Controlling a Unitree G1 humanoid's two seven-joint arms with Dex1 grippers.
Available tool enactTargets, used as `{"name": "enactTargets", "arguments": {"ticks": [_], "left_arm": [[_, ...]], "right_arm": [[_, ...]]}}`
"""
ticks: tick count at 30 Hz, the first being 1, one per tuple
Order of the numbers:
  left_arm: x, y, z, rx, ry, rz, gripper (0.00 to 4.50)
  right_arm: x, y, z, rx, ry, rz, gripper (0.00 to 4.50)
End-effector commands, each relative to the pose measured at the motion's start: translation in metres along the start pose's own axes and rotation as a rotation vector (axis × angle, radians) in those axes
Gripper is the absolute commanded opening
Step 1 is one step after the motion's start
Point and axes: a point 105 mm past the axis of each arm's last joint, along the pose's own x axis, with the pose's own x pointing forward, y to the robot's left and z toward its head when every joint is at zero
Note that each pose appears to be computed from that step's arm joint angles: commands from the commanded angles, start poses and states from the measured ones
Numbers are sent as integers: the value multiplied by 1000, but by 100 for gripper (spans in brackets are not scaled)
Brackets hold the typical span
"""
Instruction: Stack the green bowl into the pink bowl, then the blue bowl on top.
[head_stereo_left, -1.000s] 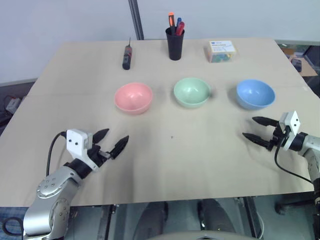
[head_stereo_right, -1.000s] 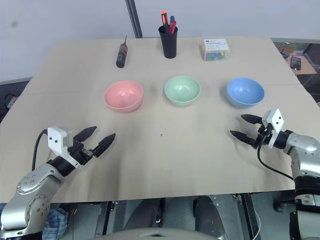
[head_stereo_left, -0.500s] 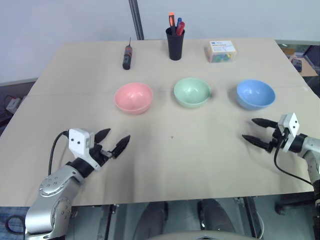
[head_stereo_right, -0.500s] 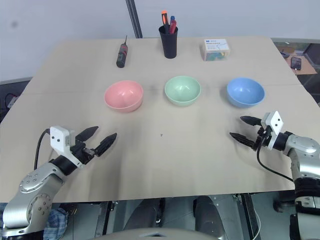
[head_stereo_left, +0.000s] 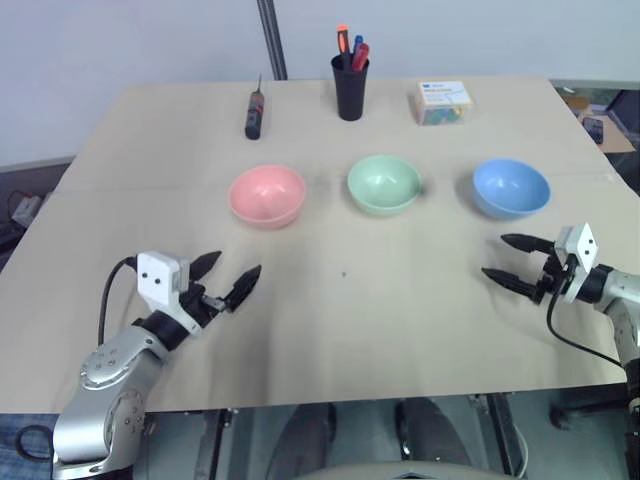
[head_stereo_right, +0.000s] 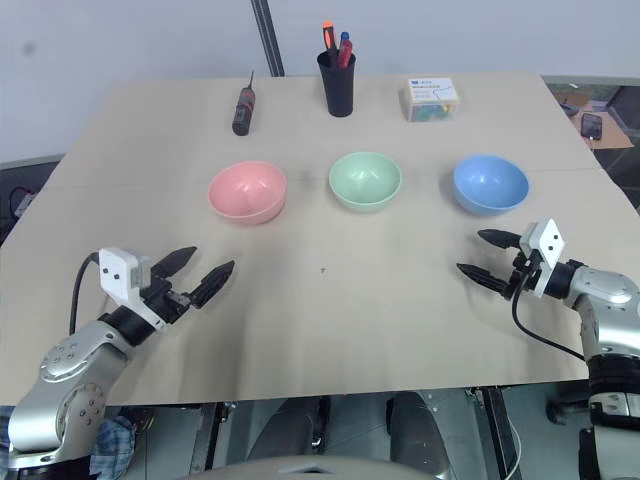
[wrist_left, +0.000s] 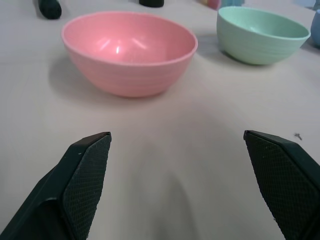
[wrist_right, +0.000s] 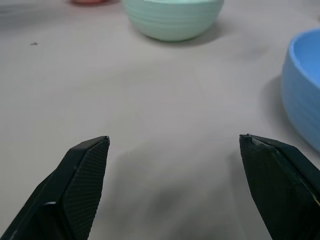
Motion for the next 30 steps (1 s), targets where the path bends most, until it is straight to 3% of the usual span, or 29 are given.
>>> {"name": "enactTargets", "arguments": {"ticks": [1,12,27,30], "left_arm": [[9,-1,12,81,-43,-4,450],[59,8,31,302,27,-16,450],[119,9,15,445,156,-119,450],[125,6,16,460,153,-145,317]], "right_arm": [[5,4,26,-44,-101,41,435],[31,25,88,-85,-293,112,435],[30,33,89,-64,-282,73,435],[30,34,87,-64,-277,72,450]]}}
